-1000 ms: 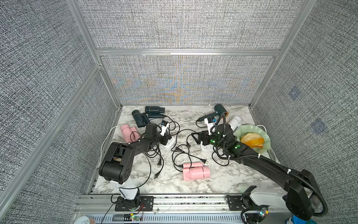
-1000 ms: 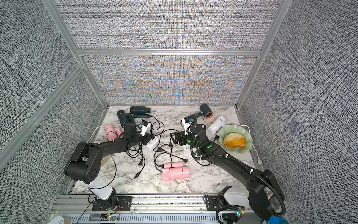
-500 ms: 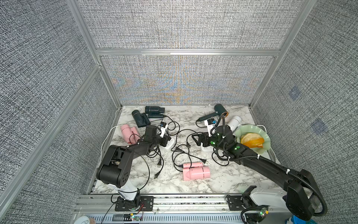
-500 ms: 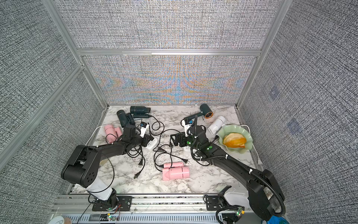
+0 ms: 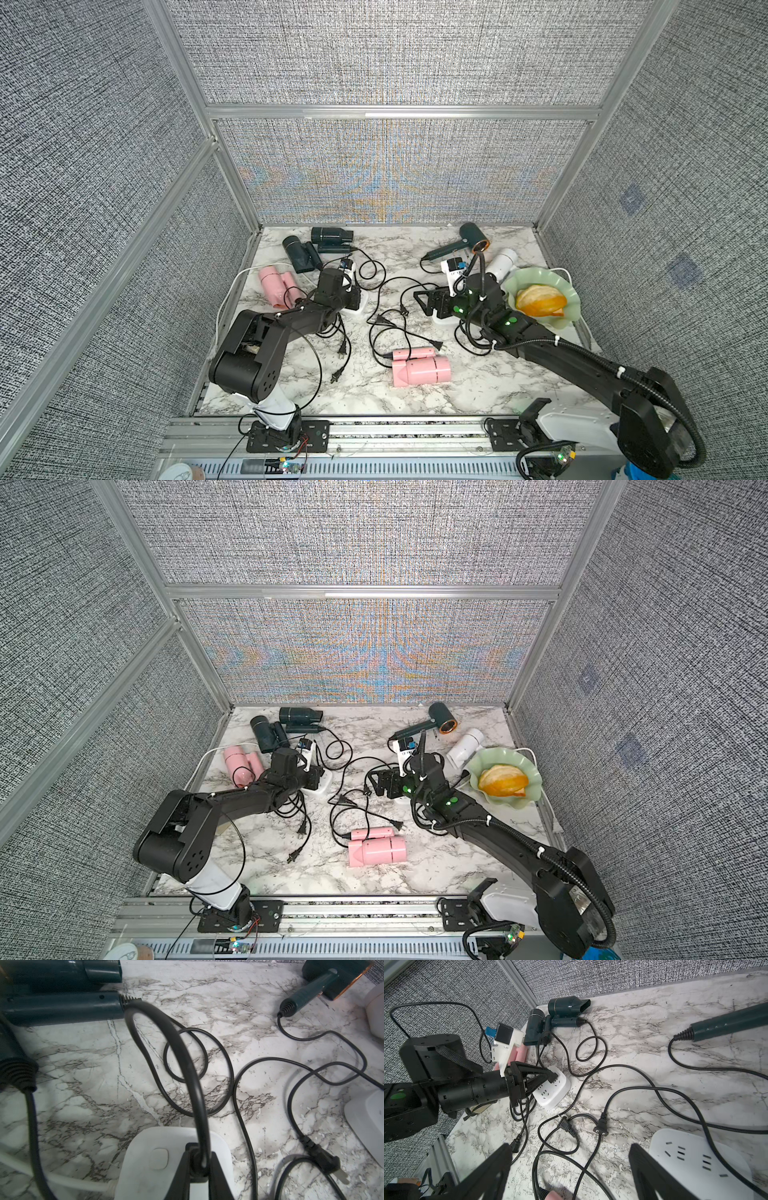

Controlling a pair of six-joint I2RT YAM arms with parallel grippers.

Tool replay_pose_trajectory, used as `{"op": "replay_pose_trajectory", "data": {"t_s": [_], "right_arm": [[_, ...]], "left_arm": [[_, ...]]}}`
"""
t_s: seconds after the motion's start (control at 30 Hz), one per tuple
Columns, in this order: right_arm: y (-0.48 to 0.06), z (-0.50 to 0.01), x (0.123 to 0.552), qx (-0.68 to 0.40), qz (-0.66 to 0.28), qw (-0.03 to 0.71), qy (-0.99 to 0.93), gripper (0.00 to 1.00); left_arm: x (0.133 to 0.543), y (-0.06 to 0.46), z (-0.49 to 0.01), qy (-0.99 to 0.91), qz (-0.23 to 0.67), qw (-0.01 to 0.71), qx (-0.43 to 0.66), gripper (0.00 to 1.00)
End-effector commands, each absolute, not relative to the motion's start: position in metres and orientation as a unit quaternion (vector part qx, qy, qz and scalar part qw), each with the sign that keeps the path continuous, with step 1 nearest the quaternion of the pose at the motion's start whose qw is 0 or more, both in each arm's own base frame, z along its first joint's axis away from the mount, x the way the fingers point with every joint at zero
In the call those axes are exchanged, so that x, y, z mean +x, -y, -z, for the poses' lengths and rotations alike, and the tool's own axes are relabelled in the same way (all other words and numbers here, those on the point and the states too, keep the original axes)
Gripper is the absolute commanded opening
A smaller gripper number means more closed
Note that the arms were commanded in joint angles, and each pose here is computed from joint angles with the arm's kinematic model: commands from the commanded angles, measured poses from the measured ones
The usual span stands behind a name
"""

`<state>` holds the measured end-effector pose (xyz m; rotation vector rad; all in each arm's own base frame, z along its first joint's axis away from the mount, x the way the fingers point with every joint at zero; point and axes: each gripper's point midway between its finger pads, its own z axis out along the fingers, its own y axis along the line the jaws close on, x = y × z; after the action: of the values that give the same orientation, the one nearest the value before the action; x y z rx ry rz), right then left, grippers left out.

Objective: Charge the blow dryers
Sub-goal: Insert the plug into the socket.

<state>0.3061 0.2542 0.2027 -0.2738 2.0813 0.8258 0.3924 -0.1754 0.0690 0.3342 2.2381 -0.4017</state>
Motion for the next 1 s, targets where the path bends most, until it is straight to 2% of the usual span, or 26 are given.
{"op": "replay_pose_trajectory", "data": {"t_s": [0.0,0.37,0.97], "right_arm": [[-0.254,-0.209,0.308,-0.109,-0.334,0.442,-0.826,0.91],[-0.253,-0.206,0.306,-0.105,-0.337,0.442,-0.825,0.90],[-0.252,-0.204,0.305,-0.102,-0.338,0.443,-0.824,0.90]], "left_arm": [[0.386,0.170,-0.058,-0.901,0.138,0.391,0.130,0.08],[0.374,0.181,-0.046,-0.900,0.158,0.369,0.172,0.08],[0.367,0.169,-0.043,-0.910,0.154,0.365,0.125,0.05]]}}
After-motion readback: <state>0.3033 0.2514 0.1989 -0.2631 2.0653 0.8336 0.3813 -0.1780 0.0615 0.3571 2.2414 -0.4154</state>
